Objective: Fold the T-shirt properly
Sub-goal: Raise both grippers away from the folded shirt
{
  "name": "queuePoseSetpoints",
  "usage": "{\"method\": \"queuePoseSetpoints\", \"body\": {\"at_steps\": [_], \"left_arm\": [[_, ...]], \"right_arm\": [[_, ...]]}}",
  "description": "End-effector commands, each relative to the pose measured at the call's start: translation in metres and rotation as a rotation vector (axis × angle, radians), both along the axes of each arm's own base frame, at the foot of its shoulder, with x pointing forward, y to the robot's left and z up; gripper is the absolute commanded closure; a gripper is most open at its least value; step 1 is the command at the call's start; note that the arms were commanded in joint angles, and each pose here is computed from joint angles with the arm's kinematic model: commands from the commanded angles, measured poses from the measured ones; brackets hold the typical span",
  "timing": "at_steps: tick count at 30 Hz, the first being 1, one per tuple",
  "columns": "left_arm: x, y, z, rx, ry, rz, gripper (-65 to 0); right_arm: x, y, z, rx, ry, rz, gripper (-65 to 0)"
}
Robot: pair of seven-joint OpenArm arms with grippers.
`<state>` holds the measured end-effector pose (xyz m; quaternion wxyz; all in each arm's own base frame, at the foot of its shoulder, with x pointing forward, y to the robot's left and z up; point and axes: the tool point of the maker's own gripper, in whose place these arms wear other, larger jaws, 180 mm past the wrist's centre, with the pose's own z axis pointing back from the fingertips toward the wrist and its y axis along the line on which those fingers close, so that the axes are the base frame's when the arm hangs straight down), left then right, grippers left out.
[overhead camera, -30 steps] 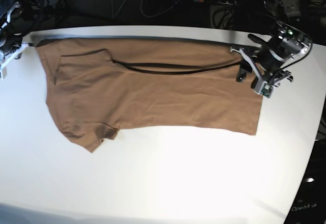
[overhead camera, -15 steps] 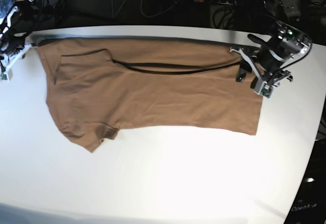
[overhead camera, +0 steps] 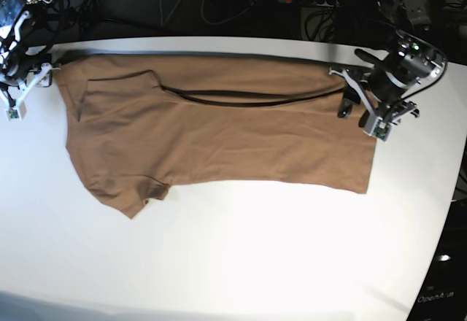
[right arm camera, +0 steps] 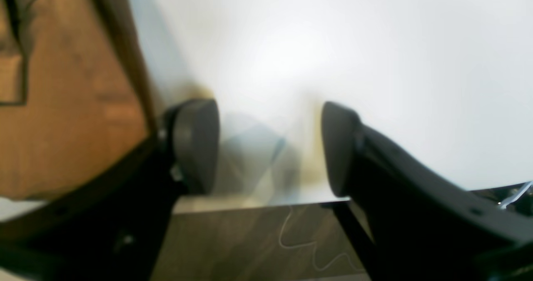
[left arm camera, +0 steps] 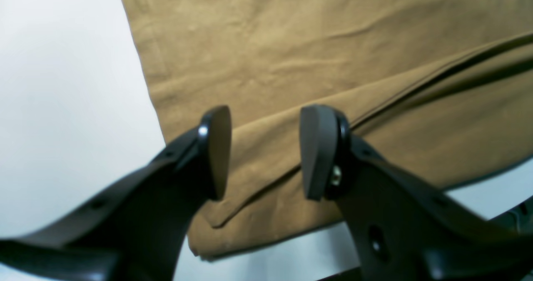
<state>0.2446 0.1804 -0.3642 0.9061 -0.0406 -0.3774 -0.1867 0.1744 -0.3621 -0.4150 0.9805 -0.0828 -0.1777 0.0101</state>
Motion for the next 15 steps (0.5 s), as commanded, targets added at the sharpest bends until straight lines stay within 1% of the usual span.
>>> {"method": "queuePoseSetpoints", "body": {"at_steps": [1, 6, 12, 15], "left_arm": [[0.008, -0.001, 0.012, -0.008, -0.049, -0.004, -26.9], [0.012, 0.000, 0.014, -0.002, -0.058, -0.004, -26.9], [0.012, 0.000, 0.014, -0.001, -0.058, -0.004, -26.9], [0.012, 0.001, 0.014, 0.000, -0.057, -0.003, -26.9]], "right_arm": [[0.012, -0.013, 0.017, -0.041, -0.042, 0.004, -40.8], [0.017, -0.025, 0.027, -0.074, -0.056, 0.004, -40.9], [0.020, -0.045, 0.043, -0.097, -0.101, -0.056, -40.9], [0.013, -0.050, 0.044, -0.099, -0.084, -0.084, -40.8]]}}
